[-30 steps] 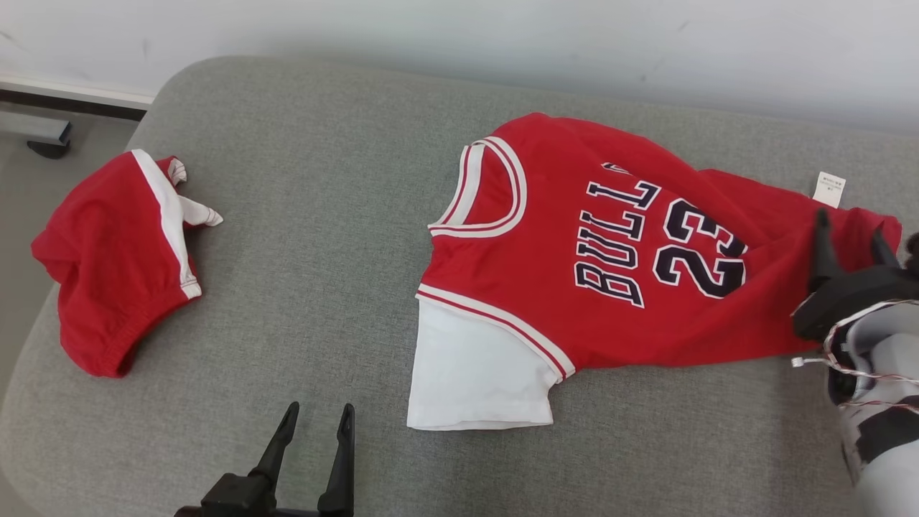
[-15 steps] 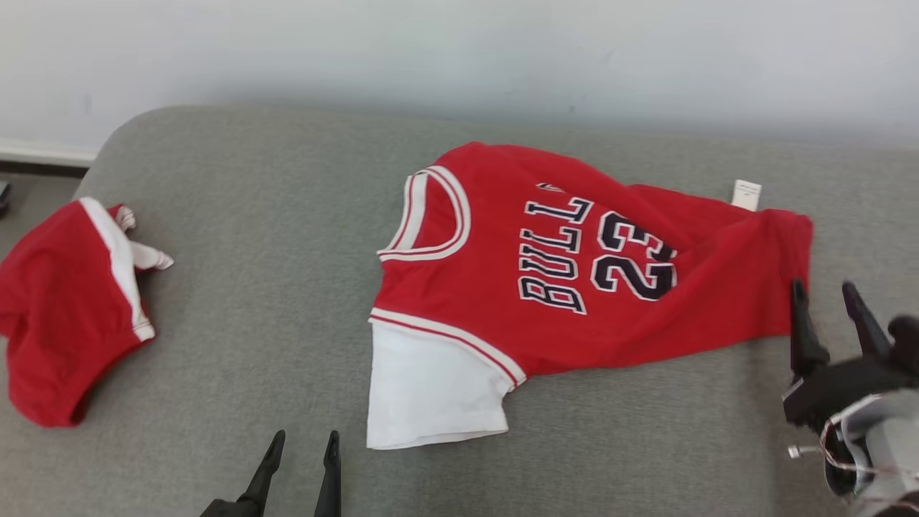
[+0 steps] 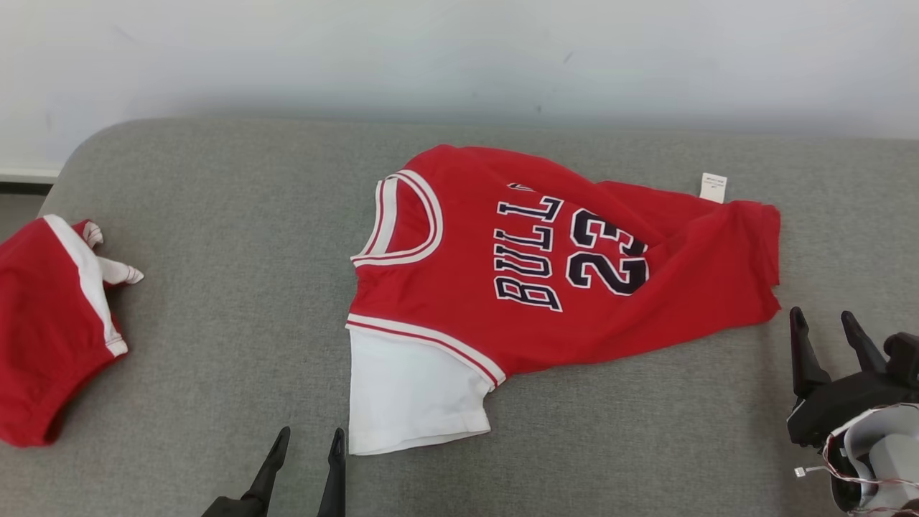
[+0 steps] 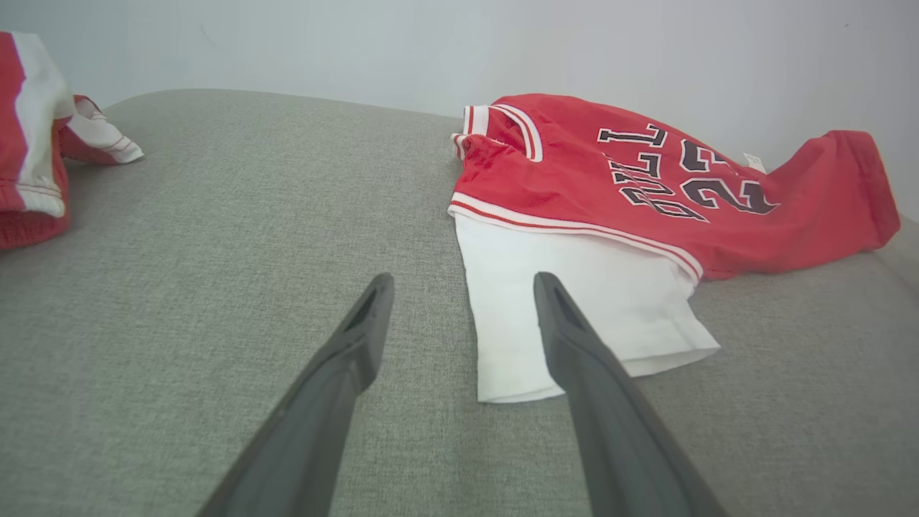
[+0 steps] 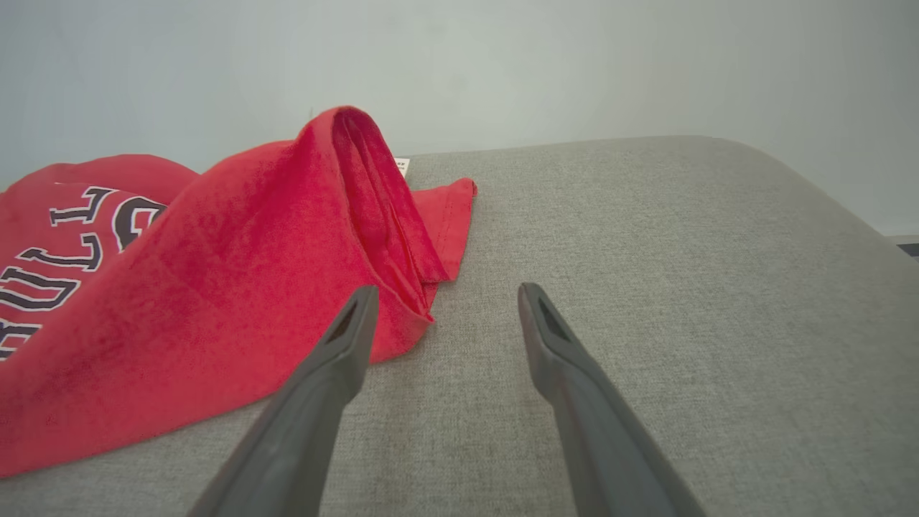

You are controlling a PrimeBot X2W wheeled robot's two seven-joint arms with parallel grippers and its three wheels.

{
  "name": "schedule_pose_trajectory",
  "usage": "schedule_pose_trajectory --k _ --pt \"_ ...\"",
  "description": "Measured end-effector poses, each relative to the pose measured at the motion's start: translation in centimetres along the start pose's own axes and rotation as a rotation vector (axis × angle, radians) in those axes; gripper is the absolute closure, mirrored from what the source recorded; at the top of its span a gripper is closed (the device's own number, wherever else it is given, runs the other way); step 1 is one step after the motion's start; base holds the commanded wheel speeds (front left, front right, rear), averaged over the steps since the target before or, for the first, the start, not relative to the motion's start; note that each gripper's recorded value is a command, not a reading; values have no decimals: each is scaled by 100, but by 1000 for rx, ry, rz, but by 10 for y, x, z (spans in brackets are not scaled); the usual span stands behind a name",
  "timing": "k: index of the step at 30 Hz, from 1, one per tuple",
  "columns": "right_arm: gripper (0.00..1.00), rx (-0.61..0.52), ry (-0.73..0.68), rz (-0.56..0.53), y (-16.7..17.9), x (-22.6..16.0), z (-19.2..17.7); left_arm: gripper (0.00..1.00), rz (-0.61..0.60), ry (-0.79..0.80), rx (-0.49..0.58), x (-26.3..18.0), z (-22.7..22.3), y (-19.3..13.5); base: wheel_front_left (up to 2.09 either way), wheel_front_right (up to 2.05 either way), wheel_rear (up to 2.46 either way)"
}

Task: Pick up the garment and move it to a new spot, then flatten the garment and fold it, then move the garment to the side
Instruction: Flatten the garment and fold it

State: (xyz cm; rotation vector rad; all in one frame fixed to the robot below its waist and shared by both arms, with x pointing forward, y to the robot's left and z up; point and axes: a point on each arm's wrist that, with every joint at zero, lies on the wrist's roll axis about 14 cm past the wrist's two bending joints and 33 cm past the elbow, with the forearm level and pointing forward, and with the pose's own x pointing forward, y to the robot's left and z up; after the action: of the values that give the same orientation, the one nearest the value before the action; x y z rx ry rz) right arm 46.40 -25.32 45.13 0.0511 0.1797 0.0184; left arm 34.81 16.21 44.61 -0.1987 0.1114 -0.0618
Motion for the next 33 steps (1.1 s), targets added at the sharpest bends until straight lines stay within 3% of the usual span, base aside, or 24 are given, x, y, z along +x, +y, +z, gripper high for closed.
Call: schedule_pose_trajectory --k 9,10,11,13,22,33 --pt "0 16 115 22 22 29 -30 0 47 11 9 0 -2 16 0 0 0" --pt "5 20 130 19 23 31 -34 0 54 14 9 -1 -3 18 0 0 0" --pt "60 25 146 15 23 32 -39 0 61 17 9 -2 -4 20 0 0 0" --pt "100 26 170 18 27 35 -46 0 70 21 9 -3 -5 23 0 0 0" --pt "100 61 119 63 45 31 -34 0 67 18 6 -6 -5 20 0 0 0" --pt "100 214 30 87 54 -33 -29 0 -13 16 1 -5 -6 -4 0 0 0"
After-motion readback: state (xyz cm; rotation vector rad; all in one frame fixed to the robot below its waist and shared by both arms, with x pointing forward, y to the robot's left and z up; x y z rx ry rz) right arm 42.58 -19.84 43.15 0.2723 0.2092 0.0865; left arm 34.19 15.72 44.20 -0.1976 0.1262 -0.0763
